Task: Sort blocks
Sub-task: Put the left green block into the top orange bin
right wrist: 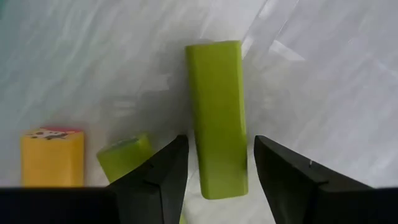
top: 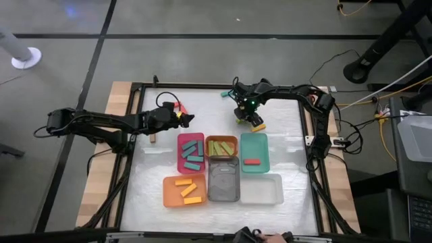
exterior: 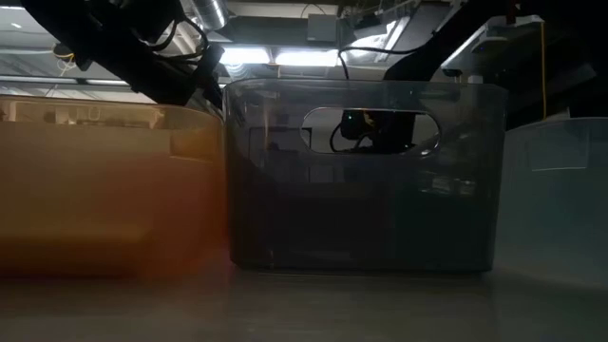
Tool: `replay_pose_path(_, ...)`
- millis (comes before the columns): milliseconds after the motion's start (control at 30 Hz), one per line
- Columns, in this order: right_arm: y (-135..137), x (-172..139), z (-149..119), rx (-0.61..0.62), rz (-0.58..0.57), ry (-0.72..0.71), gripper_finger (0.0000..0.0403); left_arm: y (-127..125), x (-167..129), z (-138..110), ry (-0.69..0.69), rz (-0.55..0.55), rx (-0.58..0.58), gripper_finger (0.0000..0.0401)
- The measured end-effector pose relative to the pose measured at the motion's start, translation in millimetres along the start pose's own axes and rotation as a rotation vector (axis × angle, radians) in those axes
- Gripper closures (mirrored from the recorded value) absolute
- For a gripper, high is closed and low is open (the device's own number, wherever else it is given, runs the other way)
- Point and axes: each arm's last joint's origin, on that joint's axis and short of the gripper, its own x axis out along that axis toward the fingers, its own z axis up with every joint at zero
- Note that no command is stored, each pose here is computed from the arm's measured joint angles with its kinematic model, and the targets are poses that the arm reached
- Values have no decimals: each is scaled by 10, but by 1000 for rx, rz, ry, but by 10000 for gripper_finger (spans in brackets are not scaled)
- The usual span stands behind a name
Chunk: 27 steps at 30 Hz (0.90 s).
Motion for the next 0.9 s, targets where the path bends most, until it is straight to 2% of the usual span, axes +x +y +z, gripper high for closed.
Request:
replay_pose_path(133,3,35,-8,59,9,0,232,-2,0,-3,10,-7,0,191)
replay_pose_path(367,2,36,-9,149,9,1,305,-3,0,-3,10,-7,-1,191)
replay_pose_path(600,-60,-83,90,229,22,-14,304,-2,0,-3,10,-7,-1,191)
replay_pose_path(733,-143,-262,201,250,17,-46,284,-3,0,-3,10,-7,-1,191)
replay_pose_path(900,-179,-478,401,221,26,-101,293,-2,0,-3,10,-7,2,191)
